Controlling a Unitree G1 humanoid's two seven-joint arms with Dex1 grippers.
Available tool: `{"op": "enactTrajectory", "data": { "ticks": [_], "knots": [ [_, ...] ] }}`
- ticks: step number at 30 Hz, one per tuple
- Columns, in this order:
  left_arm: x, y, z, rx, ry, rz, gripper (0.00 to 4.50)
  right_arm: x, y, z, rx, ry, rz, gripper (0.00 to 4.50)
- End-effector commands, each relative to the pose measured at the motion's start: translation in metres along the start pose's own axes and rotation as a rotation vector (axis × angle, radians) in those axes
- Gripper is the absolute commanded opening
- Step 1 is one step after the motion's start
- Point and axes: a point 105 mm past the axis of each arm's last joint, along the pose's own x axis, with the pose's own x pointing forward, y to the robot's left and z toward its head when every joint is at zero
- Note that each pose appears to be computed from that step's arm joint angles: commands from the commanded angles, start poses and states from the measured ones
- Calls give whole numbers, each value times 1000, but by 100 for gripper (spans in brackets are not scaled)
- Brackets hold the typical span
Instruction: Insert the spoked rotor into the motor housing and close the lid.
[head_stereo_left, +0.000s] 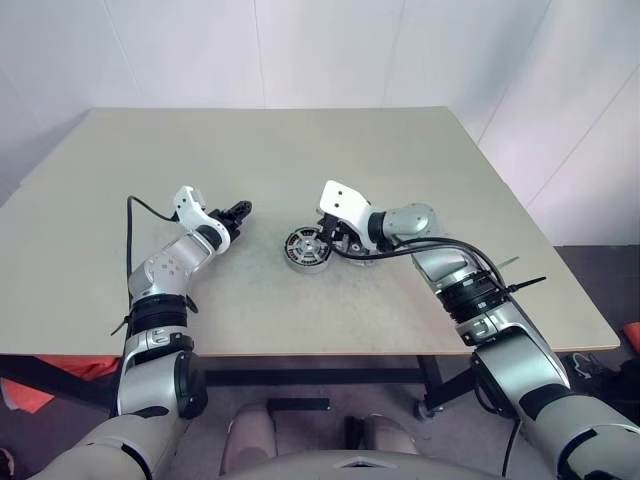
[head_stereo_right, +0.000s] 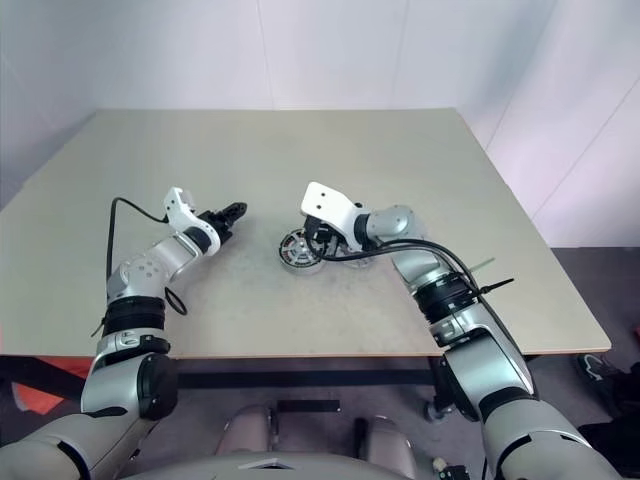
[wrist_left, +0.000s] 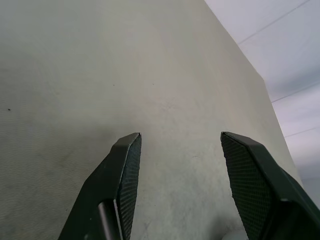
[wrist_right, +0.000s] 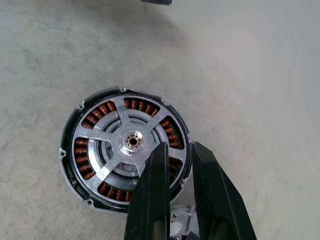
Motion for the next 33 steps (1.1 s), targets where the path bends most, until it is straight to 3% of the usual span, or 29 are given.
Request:
{"op": "enactTrajectory", "data": {
  "ticks": [1, 7, 20, 24, 26, 29, 33],
  "knots": [
    [0, -11, 12, 30, -29, -30, 268, 4, 1, 3, 9, -15, -20, 73],
    [-1, -11, 13, 30, -34, -27, 268, 15, 22, -26, 60, 49, 6, 73],
    [3, -14, 7, 31, -21, -38, 268, -21, -20, 17, 53, -69, -126, 73],
    [2, -14, 5, 32, -17, -41, 268, -36, -26, 5, 196, -53, -176, 73],
    [1, -13, 4, 34, -11, -38, 268, -53, -35, -18, 396, -32, -256, 73],
    [1, -11, 2, 38, 1, -35, 268, -87, -37, -47, 698, -33, -358, 134],
    [2, -11, 0, 47, 25, -36, 268, -117, -26, -58, 1047, -103, -423, 266]
  ]
}}
